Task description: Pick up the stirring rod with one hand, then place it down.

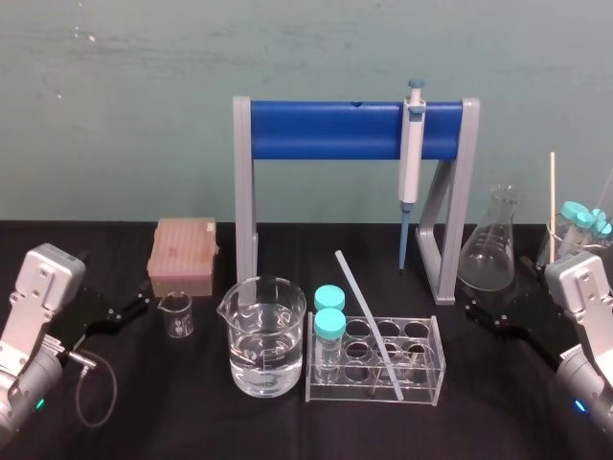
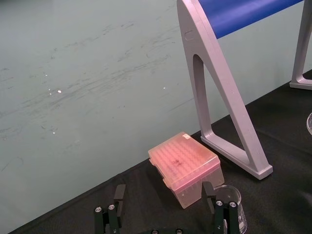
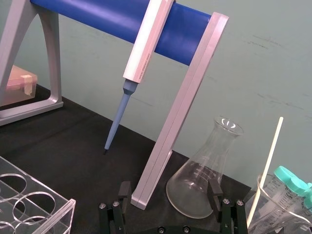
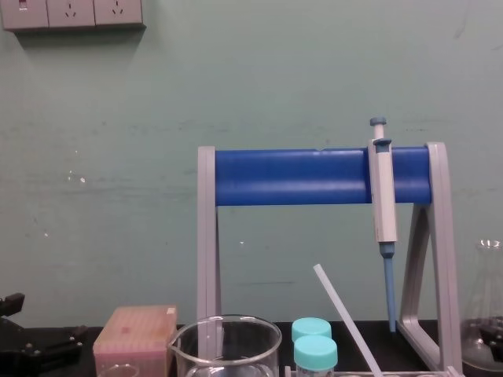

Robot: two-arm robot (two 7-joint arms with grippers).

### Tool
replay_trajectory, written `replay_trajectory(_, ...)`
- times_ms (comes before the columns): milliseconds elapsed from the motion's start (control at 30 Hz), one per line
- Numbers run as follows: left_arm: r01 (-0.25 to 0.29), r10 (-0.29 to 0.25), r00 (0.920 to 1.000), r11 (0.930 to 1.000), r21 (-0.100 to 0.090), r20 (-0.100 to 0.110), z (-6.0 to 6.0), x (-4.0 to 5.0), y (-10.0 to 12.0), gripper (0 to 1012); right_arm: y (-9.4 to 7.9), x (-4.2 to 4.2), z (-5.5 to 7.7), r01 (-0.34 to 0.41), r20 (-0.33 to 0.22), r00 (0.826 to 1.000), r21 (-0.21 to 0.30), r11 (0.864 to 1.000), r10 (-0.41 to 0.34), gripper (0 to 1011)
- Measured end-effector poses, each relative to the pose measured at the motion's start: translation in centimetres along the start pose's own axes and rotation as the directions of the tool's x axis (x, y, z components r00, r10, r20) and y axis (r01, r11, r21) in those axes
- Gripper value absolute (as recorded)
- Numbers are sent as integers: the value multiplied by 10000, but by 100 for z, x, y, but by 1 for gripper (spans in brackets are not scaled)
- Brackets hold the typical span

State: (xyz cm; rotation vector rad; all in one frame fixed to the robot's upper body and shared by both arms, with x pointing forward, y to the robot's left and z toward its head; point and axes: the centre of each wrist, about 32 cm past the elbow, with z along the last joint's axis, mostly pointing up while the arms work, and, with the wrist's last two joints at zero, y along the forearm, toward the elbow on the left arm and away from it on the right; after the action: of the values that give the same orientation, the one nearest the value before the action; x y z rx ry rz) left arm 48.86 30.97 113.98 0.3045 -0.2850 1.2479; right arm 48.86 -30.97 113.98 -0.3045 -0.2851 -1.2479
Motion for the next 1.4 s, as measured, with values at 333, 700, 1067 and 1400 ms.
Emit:
replay_trajectory(333,0,0,10000,10000,1,0,0,0,0,1000,70,157,150,-395,-755,9963,189,9990,408,1000)
replay_trajectory(700,0,0,10000,10000,-1,0,0,0,0,1000,274,263,652,-3009,-3333,8826,1412,9431,3315,1000)
replay_trajectory(1067,0,0,10000,10000,-1,0,0,0,0,1000,305,189,886,-5190,-3430,7839,954,8494,5175,1000)
replay_trajectory(1400,0,0,10000,10000,0,0,0,0,0,1000,358,154,913,-5951,-3057,7616,194,8034,5714,1000)
